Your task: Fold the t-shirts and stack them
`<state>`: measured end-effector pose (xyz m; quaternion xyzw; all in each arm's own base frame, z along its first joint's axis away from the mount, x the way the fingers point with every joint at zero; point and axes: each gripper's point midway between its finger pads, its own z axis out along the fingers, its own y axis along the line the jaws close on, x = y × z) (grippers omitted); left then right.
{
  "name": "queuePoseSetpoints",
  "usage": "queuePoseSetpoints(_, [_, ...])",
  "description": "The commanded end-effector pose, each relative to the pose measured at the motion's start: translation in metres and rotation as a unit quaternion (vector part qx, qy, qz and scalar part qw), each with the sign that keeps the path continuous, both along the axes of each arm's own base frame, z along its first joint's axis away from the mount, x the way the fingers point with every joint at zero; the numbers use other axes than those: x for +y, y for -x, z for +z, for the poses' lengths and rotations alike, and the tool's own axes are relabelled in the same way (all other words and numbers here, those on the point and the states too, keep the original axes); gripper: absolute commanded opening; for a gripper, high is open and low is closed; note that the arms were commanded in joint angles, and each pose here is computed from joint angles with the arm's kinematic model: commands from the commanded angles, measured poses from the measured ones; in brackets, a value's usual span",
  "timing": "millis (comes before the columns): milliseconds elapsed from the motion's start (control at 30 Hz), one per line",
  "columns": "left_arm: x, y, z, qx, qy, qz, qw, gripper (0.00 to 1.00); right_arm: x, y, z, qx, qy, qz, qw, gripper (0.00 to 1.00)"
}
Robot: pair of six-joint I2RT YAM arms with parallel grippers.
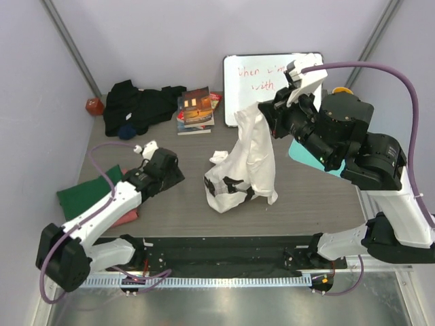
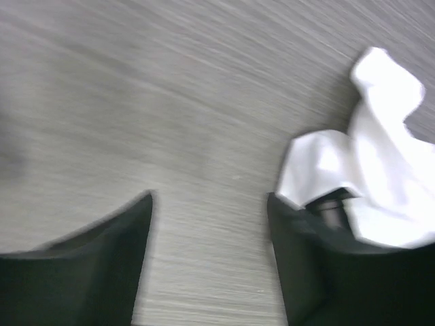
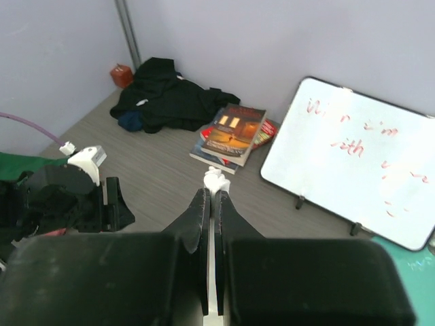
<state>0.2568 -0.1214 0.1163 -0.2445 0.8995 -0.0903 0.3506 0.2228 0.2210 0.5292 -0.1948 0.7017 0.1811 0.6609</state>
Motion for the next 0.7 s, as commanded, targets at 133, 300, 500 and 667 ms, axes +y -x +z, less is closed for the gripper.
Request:
queuePoseSetpoints(133, [-0.075, -0.035, -0.011, 0.034, 0.062, -0.129, 0.989, 0.53, -0.057, 0.016, 0.020, -0.004, -0.079, -0.060, 0.995, 0.01])
queuePoseSetpoints(300, [-0.105, -0.037, -0.026, 0.057, 0.088, -0.172, 0.980, 0.72, -0.073, 0.014, -0.003, 0.016, -0.075, -0.099, 0.992, 0.01])
queuePoseSetpoints(500, [-0.140, -0.028, -0.041, 0.073, 0.100, -0.215, 0.969, 0.73, -0.077, 0.010, -0.028, 0.037, -0.064, -0.131, 0.989, 0.01])
queuePoseSetpoints(667, [-0.156, -0.021, -0.040, 0.070, 0.102, -0.238, 0.963, 0.74, -0.082, 0.008, -0.042, 0.049, -0.055, -0.152, 0.986, 0.01])
